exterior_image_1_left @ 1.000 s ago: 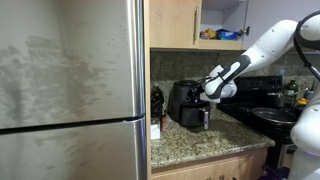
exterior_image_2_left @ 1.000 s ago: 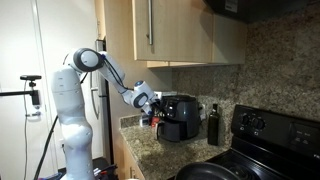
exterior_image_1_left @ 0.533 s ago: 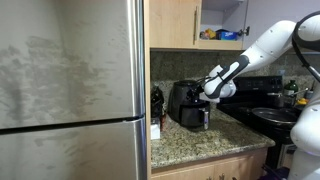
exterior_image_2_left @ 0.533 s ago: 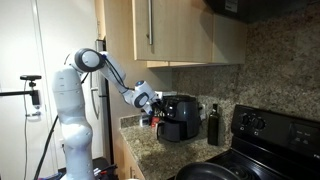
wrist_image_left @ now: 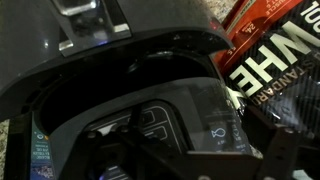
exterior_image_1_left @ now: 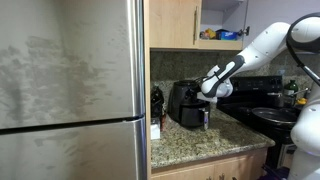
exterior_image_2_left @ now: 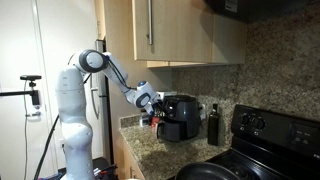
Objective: Press the button on the air fryer
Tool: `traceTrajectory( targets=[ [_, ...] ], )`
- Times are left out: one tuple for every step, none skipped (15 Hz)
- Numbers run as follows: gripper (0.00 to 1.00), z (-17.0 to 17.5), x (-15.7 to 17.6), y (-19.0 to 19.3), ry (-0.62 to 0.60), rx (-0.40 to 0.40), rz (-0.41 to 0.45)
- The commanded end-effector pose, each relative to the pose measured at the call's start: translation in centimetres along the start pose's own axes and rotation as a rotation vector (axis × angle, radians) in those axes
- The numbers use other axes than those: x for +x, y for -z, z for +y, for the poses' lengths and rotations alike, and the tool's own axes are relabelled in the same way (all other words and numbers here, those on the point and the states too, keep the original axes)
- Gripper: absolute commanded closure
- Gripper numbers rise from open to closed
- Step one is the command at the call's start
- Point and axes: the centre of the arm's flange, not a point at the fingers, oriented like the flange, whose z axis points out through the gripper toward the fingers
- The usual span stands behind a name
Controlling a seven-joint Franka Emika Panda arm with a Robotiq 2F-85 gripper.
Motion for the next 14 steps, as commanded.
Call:
traceTrajectory(
  targets=[
    [0.00, -0.4, 0.9, -2.1, -0.018, 0.007, -0.008],
    [0.00, -0.4, 0.9, -2.1, -0.021, 0.009, 0.000],
    [0.00, -0.4, 0.9, -2.2, -0.026, 0.012, -0.003],
    [0.00, -0.4, 0.9, -2.1, -0.028, 0.020, -0.008],
    [0.00, -0.5, 0.8, -2.1, -0.029, 0.019, -0.012],
    [0.00, -0.6, 0.3, -1.5, -0.029, 0.025, -0.037],
    [0.00, -0.8, -0.4, -0.3, -0.028, 0.030, -0.082],
    [0.00, -1.0, -1.4, 1.2, -0.010, 0.032, -0.146],
    [0.00, -1.0, -2.7, 3.1, 0.006, 0.038, -0.183],
    [0.00, -1.2, -3.6, 4.6, 0.022, 0.031, -0.218],
    [0.00, -0.9, -4.7, 6.4, 0.035, 0.028, -0.242],
    [0.00, -0.3, -5.4, 7.9, 0.046, 0.020, -0.255],
    [0.00, 0.4, -6.1, 9.1, 0.060, 0.023, -0.276],
    [0.00, 1.4, -7.0, 10.3, 0.074, 0.048, -0.328]
  ],
)
